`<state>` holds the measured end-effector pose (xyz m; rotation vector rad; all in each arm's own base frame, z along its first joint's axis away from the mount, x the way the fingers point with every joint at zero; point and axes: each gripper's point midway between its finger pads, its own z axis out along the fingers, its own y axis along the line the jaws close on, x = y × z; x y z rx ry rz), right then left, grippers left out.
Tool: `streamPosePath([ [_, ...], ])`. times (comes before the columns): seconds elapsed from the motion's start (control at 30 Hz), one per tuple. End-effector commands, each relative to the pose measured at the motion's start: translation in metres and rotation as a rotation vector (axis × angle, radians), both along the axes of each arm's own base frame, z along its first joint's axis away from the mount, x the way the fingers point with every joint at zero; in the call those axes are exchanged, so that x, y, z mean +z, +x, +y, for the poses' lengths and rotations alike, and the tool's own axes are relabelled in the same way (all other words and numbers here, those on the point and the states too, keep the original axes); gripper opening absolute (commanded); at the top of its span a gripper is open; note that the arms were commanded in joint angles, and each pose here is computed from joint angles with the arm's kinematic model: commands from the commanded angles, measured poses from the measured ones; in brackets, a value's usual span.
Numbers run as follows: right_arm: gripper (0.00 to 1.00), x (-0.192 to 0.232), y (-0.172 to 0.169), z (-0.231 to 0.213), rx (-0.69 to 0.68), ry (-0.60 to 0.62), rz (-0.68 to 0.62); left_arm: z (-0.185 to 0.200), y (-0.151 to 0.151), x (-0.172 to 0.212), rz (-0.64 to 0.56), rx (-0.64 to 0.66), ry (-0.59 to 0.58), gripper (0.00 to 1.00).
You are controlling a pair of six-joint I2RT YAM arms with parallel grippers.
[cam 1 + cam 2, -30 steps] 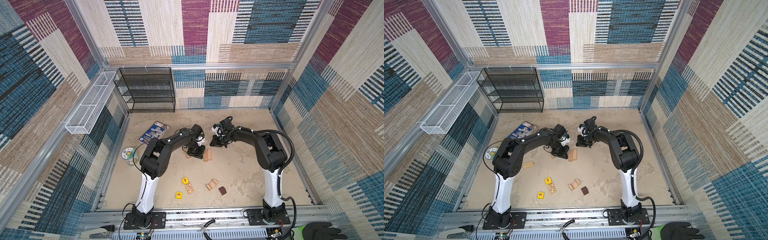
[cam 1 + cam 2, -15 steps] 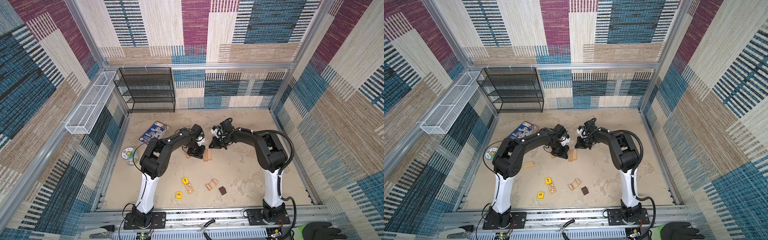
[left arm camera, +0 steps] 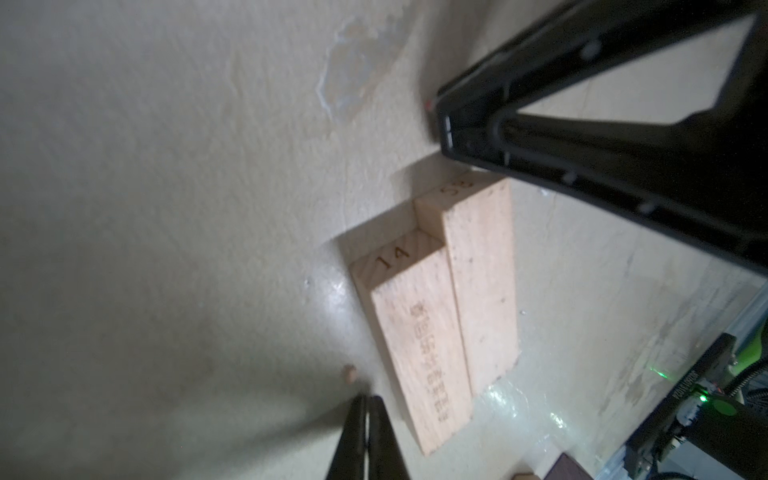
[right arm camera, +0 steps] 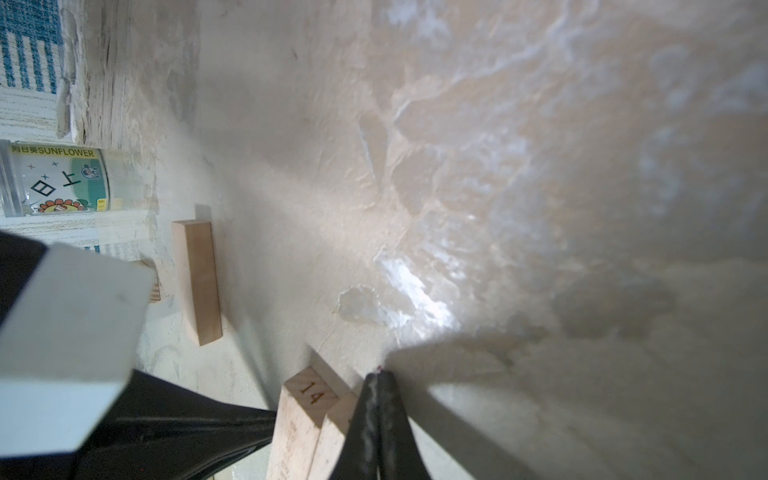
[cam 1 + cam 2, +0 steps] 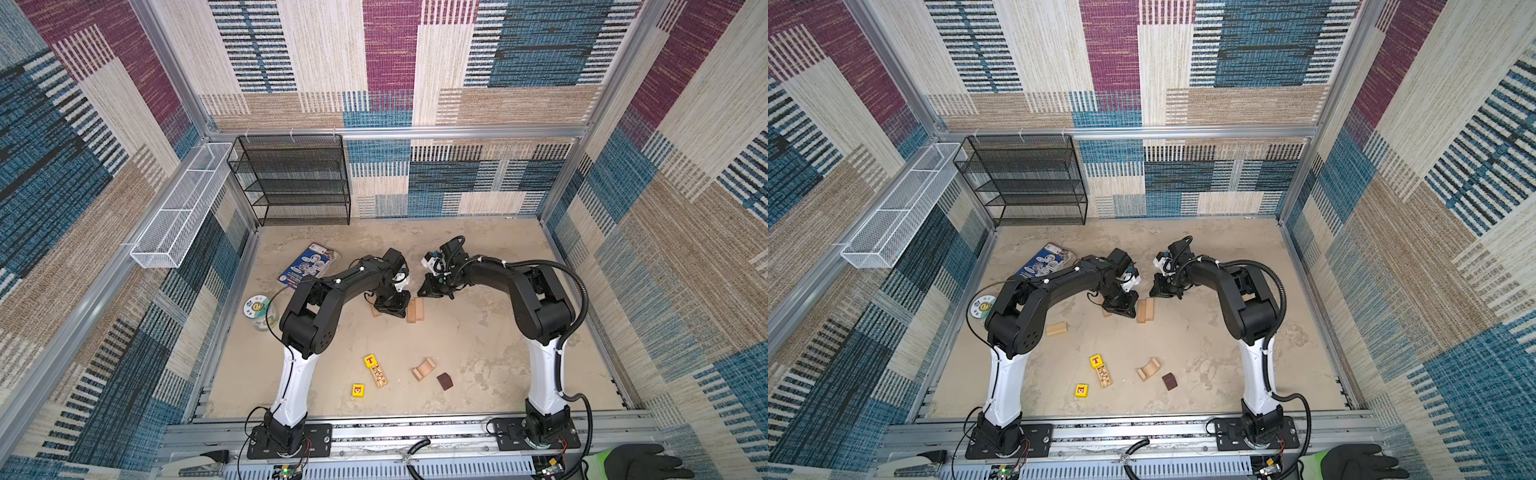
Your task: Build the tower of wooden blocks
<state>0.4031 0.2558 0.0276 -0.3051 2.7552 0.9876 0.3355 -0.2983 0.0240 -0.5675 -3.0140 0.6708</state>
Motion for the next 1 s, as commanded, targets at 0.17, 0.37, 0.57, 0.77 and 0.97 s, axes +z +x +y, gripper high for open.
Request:
streamPosePath([
  [0.17, 0.04, 0.002, -0.0066, 0.0013, 0.003, 0.007, 0.026, 0.003, -0.0013, 0.0019, -0.003, -0.009, 0.014, 0.09],
  [0.37, 0.04, 0.0017, -0.0078, 0.001, 0.002, 0.007, 0.028, 0.0033, -0.0012, 0.0019, -0.003, -0.009, 0.016, 0.09],
  [0.57, 0.03, 0.0035, -0.0077, 0.0019, 0.004, 0.013, 0.028, 0.0029, -0.0012, 0.0028, -0.005, -0.009, 0.013, 0.09],
  [0.77, 0.03, 0.0025, -0.0088, 0.0025, 0.005, 0.016, 0.035, 0.0028, -0.0013, 0.0033, -0.004, -0.008, 0.012, 0.09],
  [0.97, 0.02, 0.0024, -0.0091, 0.0019, 0.005, 0.017, 0.037, 0.0029, -0.0009, 0.0039, -0.006, -0.008, 0.012, 0.09],
])
